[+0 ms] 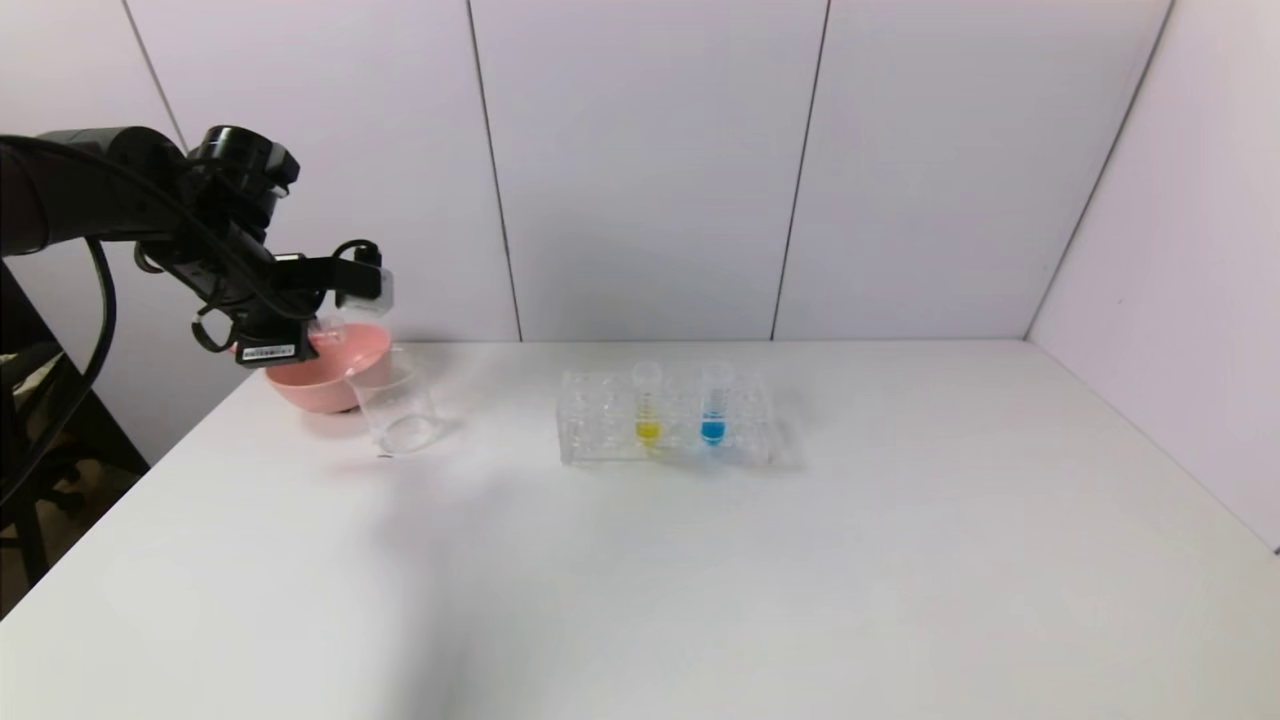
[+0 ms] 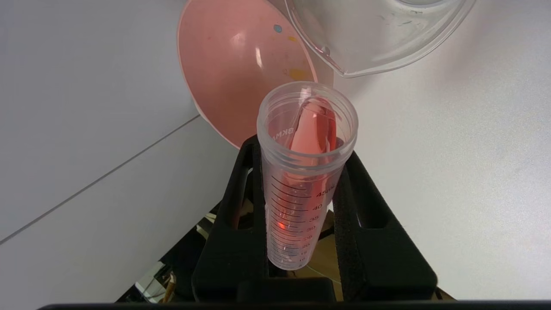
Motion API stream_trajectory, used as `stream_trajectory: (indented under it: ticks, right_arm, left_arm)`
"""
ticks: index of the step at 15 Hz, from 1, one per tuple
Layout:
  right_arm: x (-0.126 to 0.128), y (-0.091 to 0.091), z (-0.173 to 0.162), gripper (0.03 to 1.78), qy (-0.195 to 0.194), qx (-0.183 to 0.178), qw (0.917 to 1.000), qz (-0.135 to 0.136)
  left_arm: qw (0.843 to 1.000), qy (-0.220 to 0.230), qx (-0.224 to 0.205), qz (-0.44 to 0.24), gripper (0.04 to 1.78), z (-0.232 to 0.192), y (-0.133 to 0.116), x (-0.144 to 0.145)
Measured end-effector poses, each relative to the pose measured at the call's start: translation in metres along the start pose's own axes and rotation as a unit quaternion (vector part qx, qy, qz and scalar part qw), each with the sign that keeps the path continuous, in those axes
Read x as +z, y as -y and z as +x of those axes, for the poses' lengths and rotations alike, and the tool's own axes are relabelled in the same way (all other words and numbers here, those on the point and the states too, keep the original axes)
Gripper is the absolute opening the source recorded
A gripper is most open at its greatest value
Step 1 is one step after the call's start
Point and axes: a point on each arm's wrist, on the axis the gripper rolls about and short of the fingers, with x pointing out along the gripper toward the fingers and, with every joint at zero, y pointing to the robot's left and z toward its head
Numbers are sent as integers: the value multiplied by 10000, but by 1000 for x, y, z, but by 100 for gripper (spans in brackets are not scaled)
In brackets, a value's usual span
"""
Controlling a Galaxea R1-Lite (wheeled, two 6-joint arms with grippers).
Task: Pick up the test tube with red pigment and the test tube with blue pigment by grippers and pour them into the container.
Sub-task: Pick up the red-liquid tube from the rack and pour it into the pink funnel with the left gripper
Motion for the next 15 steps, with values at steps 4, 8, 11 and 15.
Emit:
stream_trajectory:
  ticks: [4, 8, 11, 15]
  right_arm:
    - [0, 0, 0, 177, 0, 0, 10000, 0]
    - [0, 0, 0, 177, 0, 0, 10000, 0]
    - [0, 0, 0, 177, 0, -2, 10000, 0]
    - [0, 0, 0, 177, 0, 2, 10000, 0]
  left_arm:
    - [9999, -122, 42, 49, 45, 1, 0, 3]
    - [9998, -188, 68, 81, 45, 1, 1, 7]
    - [9993, -329, 95, 123, 45, 2, 2, 10]
    - [9992, -365, 101, 143, 45, 2, 2, 12]
